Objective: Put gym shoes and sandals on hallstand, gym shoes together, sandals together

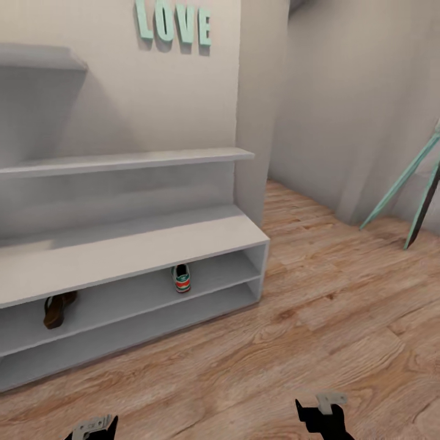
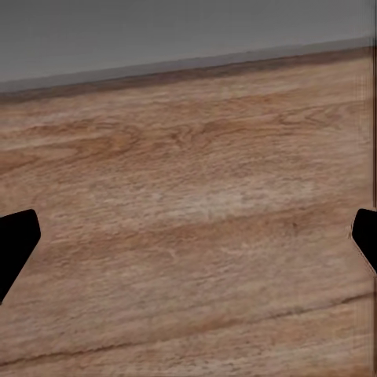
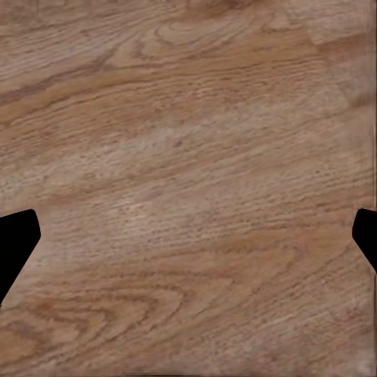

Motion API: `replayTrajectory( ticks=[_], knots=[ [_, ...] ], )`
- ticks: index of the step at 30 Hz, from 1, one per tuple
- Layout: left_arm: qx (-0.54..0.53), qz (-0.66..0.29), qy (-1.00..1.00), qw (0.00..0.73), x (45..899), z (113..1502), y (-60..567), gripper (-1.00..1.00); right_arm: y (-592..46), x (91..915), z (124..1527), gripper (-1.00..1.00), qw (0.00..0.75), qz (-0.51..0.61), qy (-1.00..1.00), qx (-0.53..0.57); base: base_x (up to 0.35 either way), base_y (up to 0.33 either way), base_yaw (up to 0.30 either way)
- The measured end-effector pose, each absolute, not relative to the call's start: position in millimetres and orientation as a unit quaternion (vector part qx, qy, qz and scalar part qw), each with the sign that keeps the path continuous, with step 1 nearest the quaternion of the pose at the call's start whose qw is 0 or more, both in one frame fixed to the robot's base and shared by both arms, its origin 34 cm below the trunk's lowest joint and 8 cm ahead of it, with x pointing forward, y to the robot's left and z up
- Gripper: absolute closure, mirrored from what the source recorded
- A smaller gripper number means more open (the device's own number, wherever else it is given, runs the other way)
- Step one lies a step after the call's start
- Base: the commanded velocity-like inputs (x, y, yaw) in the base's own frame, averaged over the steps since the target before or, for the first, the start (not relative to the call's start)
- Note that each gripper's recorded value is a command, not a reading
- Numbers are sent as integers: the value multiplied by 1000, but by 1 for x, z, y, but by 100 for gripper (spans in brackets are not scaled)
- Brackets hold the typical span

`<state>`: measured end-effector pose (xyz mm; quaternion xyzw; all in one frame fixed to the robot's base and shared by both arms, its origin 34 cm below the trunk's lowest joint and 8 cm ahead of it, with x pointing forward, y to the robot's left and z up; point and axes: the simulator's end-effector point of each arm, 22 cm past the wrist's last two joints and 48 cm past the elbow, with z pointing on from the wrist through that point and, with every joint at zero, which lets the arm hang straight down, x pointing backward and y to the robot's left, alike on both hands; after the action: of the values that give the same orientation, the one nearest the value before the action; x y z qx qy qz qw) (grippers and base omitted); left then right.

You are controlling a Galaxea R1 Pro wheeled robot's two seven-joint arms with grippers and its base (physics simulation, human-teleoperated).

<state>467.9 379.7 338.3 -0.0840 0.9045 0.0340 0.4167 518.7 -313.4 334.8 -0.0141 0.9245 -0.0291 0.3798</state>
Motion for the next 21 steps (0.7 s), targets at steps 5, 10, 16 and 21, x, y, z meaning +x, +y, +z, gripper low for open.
replayTrajectory(
  ticks=[5,10,16,21],
  knots=[
    [-76,43,905,417,470,349,376,-100,-316,522,347,-100,382,-22,924,15,0,0,-244],
    [-74,45,904,419,471,351,376,-100,-317,523,349,-100,385,-22,922,23,0,0,-244],
    [-72,44,903,422,473,353,375,-100,-321,525,352,-100,389,-25,920,27,0,0,-244],
    [-41,41,905,422,474,354,368,-100,-321,526,355,-100,392,-25,919,28,0,0,-244]
  ],
)
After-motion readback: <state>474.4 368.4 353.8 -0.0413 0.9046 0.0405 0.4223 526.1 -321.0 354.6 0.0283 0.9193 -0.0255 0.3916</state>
